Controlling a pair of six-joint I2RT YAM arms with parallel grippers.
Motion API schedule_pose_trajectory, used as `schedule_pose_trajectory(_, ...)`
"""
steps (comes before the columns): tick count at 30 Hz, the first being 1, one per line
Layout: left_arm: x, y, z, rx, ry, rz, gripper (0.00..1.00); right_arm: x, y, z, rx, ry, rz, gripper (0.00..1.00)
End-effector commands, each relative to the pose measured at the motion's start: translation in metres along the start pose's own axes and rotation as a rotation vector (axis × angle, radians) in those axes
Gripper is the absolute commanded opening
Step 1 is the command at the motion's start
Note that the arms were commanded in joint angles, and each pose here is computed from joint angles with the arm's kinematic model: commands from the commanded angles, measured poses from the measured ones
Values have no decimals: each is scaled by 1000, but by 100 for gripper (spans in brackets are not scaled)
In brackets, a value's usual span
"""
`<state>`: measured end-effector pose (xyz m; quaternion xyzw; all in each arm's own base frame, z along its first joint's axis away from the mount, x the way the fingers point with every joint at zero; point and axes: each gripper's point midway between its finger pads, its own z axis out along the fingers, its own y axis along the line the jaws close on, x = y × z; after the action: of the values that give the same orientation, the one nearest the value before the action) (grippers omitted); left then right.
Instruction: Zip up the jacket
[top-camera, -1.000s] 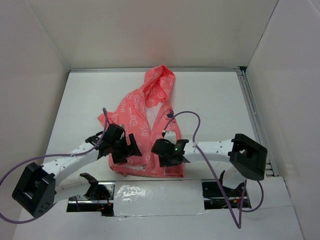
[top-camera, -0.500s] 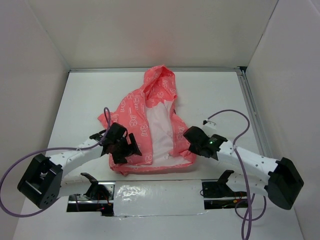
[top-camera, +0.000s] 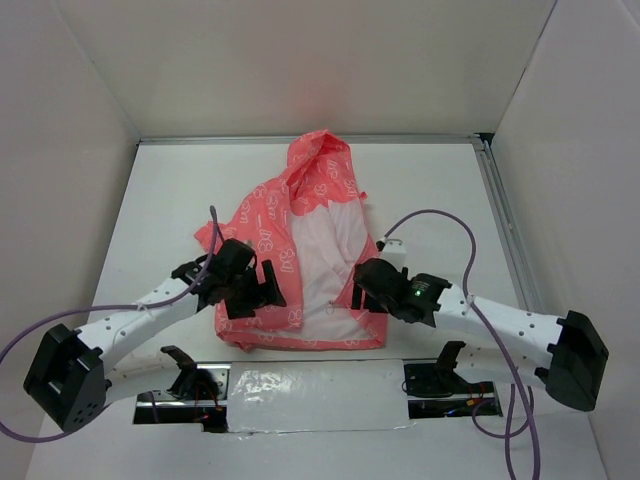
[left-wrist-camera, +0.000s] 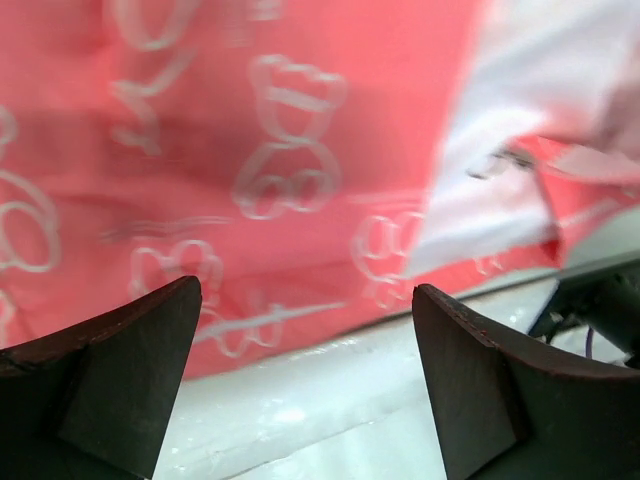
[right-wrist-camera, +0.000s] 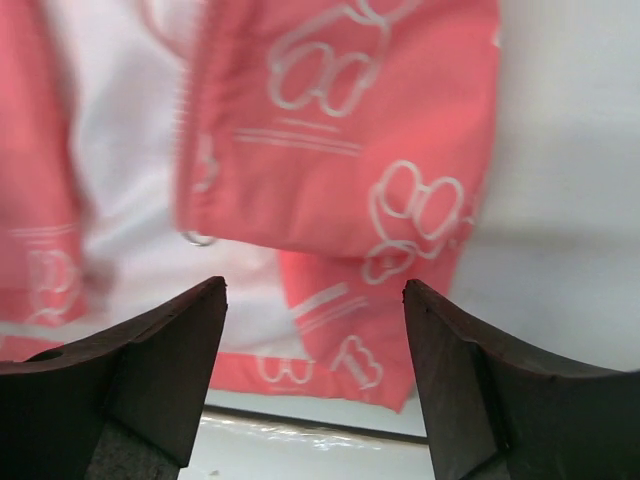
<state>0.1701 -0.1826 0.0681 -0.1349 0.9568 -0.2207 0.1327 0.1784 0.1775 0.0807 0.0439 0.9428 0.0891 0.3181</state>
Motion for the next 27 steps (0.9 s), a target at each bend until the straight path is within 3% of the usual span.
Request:
schedule_pose_trajectory(1, -7, -21, -15, 4, -26, 87, 99, -29, 25, -23, -114, -88, 23, 79)
schedule_pose_trajectory(5, -2, -37, -10, -18, 12, 146, 99, -29, 18, -30, -131, -108, 75, 82)
schedule_pose_trajectory(17, 23, -36, 33, -337, 140, 152, 99, -24, 1, -22, -167, -101, 137, 83)
schedule_pose_trajectory(20, 22, -39, 42, -398, 146, 154, 93, -20, 0, -18, -159, -90, 133, 83)
schedule_pose_trajectory(23, 20, -36, 45, -480, 144, 128, 61, -16, -1, -13, -155, -76, 133, 83)
schedule_pose_trajectory(24, 20, -34, 45, -499, 146, 121, 38, -14, 1, -13, -163, -67, 130, 82)
schedule_pose_trajectory(27, 14, -45, 28, -489, 105, 88, 3, -12, 6, -12, -190, -56, 118, 83)
